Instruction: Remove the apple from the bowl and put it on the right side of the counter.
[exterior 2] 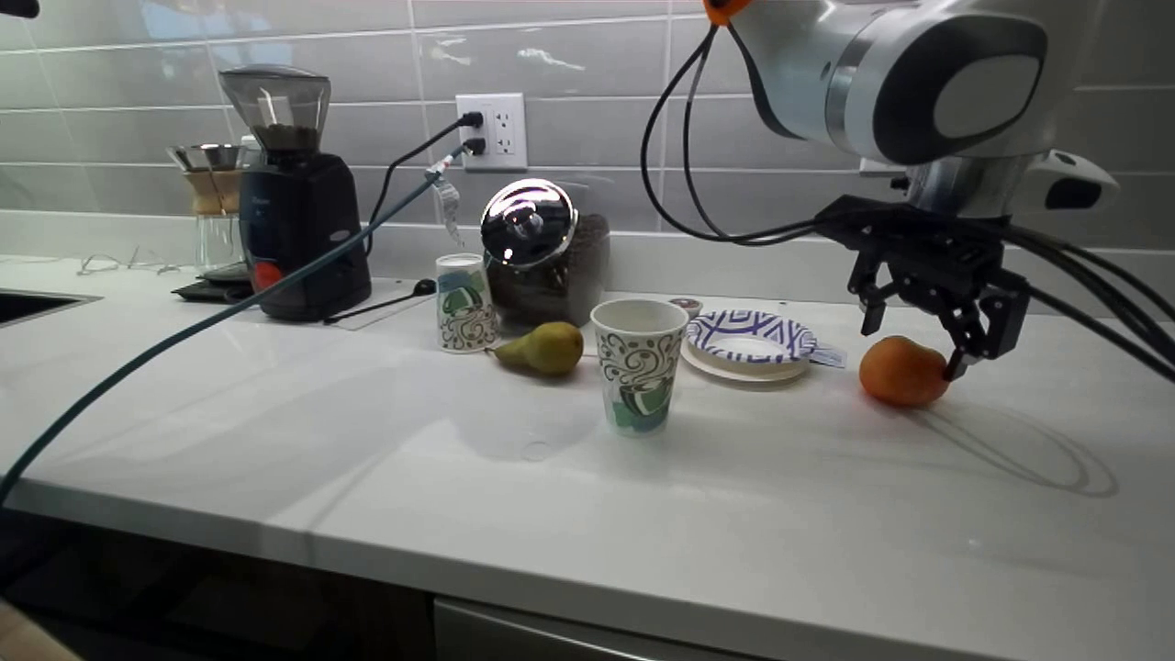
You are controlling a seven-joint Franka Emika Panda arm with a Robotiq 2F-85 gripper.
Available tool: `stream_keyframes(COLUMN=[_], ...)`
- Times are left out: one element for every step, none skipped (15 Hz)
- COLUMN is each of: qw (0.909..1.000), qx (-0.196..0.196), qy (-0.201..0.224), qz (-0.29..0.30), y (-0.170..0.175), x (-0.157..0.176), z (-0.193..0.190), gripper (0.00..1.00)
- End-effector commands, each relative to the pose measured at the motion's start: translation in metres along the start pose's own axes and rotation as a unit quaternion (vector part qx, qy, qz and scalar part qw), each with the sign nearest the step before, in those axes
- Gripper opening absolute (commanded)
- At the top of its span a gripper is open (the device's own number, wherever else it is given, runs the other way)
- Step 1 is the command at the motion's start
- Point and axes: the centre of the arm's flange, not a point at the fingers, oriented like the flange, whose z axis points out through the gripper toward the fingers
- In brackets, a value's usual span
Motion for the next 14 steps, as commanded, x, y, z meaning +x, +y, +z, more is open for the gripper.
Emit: stream_keyframes(qw=[0.997,0.9939,0.9908,0.987,0.9825,0.9773,0.9715,0.965,0.9616,0.9715,0.9703,0.9701,0.9704,0.9708], qx=[0.005,0.006,0.006,-0.003,-0.01,-0.014,-0.021,-0.028,-0.02,-0.016,-0.014,-0.014,-0.015,-0.016], qy=[-0.029,-0.04,-0.048,-0.051,-0.054,-0.054,-0.054,-0.058,-0.058,-0.055,-0.054,-0.053,-0.053,-0.055], qz=[-0.071,-0.103,-0.126,-0.152,-0.178,-0.204,-0.23,-0.254,-0.268,-0.23,-0.236,-0.236,-0.235,-0.233], y=[-0.028,-0.038,-0.047,-0.057,-0.067,-0.075,-0.084,-0.091,-0.099,-0.094,-0.099,-0.101,-0.1,-0.097], x=[-0.033,-0.041,-0.048,-0.055,-0.062,-0.07,-0.078,-0.087,-0.097,-0.061,-0.066,-0.065,-0.065,-0.065], z=[-0.061,-0.071,-0.082,-0.086,-0.093,-0.1,-0.106,-0.115,-0.121,-0.099,-0.104,-0.105,-0.104,-0.102], gripper=[1.0,1.0,1.0,1.0,1.0,1.0,1.0,1.0,1.0,1.0,1.0,1.0,1.0,1.0])
